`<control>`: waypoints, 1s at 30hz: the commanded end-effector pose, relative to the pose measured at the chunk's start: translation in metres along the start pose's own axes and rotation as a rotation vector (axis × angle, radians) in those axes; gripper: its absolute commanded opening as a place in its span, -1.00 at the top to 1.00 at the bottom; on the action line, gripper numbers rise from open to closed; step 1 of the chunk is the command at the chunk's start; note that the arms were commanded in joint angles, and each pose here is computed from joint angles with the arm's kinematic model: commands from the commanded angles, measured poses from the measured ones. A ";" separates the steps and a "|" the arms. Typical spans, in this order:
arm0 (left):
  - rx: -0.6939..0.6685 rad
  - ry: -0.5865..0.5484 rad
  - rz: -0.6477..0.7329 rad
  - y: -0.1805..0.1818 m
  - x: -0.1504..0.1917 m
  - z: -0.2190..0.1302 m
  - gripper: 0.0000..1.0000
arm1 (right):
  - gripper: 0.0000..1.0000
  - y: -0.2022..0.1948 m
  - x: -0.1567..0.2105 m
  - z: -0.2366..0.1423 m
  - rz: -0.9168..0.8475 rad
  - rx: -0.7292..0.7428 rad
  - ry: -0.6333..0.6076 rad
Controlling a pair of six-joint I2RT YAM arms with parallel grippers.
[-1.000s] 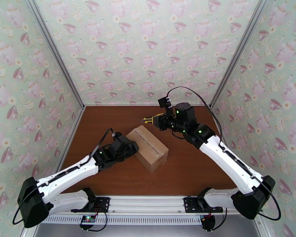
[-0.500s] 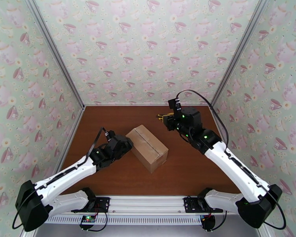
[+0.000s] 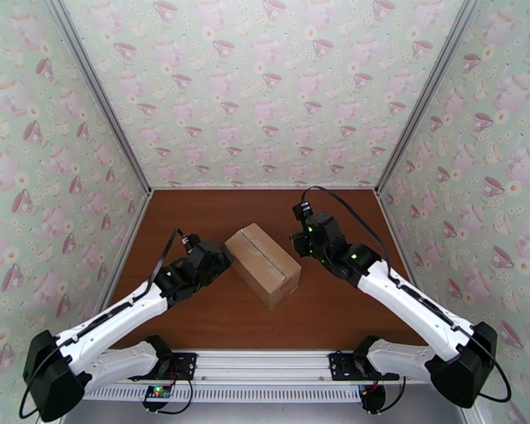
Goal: Unpack the express box
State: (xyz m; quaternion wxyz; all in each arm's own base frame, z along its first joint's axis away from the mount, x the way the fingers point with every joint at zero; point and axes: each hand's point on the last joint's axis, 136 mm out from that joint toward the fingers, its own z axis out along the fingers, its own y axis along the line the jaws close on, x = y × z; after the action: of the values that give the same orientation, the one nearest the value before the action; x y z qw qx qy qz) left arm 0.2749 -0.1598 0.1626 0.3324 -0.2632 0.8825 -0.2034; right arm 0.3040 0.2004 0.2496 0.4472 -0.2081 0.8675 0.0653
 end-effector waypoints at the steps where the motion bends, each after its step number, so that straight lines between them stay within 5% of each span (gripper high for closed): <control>1: 0.012 -0.004 0.026 -0.007 -0.006 -0.005 -0.50 | 1.00 0.009 0.003 -0.013 0.015 -0.018 -0.008; 18: 0.102 0.067 0.057 -0.030 0.010 -0.003 -0.56 | 1.00 0.043 0.014 -0.026 0.074 -0.140 0.020; 19: 0.106 0.070 0.061 -0.031 0.011 -0.003 -0.65 | 1.00 0.044 0.013 -0.027 0.078 -0.149 0.018; 20: 0.111 0.068 0.064 -0.032 0.012 -0.003 -0.98 | 1.00 0.045 0.014 -0.028 0.080 -0.153 0.015; 21: 0.117 0.069 0.067 -0.033 0.013 -0.004 -1.00 | 1.00 0.046 0.015 -0.028 0.077 -0.149 0.013; 30: 0.133 0.054 0.067 -0.034 0.017 -0.009 -0.88 | 1.00 0.034 0.016 -0.025 0.056 -0.068 0.009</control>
State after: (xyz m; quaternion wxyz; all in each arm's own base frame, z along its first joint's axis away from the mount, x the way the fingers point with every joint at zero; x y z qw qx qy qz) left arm 0.2697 -0.1947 0.1708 0.3228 -0.2052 0.8897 -0.2490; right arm 0.2612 0.2271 0.2483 0.4253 -0.2108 0.8711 0.1258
